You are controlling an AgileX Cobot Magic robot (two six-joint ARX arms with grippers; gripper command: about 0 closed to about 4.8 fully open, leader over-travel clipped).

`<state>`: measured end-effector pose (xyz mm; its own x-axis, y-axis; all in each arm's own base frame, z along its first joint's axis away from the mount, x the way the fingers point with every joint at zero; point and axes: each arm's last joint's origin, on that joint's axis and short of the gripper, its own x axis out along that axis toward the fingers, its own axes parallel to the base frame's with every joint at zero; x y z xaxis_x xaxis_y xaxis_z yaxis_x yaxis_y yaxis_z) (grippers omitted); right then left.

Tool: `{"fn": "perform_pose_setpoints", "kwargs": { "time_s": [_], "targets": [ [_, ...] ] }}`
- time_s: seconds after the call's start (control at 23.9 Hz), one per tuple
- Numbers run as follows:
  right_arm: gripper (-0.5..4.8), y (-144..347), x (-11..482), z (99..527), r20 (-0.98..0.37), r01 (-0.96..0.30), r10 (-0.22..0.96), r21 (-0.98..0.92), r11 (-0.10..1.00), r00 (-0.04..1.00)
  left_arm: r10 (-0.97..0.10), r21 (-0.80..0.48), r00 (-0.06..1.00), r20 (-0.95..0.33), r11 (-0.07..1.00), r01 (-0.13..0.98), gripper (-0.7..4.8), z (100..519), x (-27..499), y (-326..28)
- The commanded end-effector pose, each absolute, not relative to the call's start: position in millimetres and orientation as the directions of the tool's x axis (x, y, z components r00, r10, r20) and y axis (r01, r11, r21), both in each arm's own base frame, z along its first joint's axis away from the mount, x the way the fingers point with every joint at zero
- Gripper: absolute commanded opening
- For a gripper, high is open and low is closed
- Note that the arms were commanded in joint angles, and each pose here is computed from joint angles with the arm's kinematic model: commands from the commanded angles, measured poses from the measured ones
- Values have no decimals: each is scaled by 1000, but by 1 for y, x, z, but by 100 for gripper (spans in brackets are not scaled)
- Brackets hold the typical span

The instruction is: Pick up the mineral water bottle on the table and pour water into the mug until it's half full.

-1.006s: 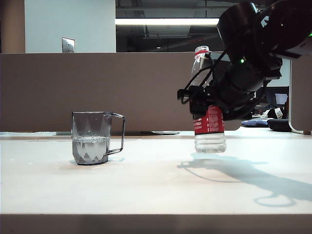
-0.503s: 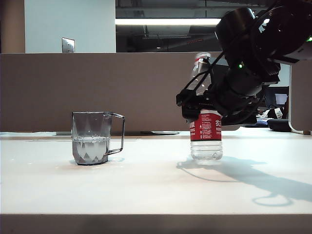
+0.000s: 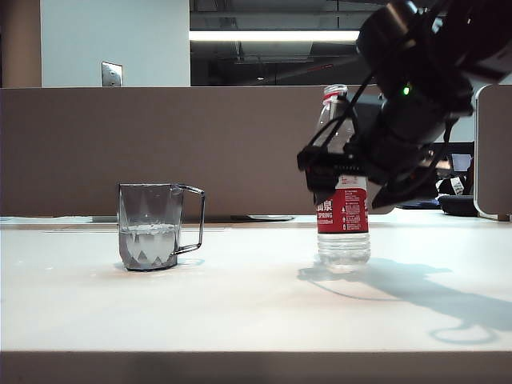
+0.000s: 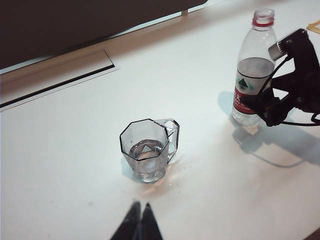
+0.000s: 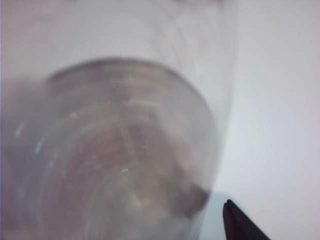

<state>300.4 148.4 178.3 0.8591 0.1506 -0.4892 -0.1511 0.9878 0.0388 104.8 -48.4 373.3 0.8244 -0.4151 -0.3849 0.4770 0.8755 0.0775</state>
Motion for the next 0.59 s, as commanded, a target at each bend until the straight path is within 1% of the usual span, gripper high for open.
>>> {"fn": "perform_pose_setpoints", "kwargs": {
  "time_s": [0.04,0.25,0.59],
  "targets": [
    [469,147,296,193,-471,-155,160,50,987,868,-416,83,831,-370,876,475,-5,376,104,-48],
    [469,142,283,211,-488,-204,213,74,976,846,-417,83,830,-370,876,476,-5,376,104,-48],
    [469,130,260,241,-495,-209,219,76,975,841,-417,73,831,-369,878,473,-5,376,104,-48]
  ]
}}
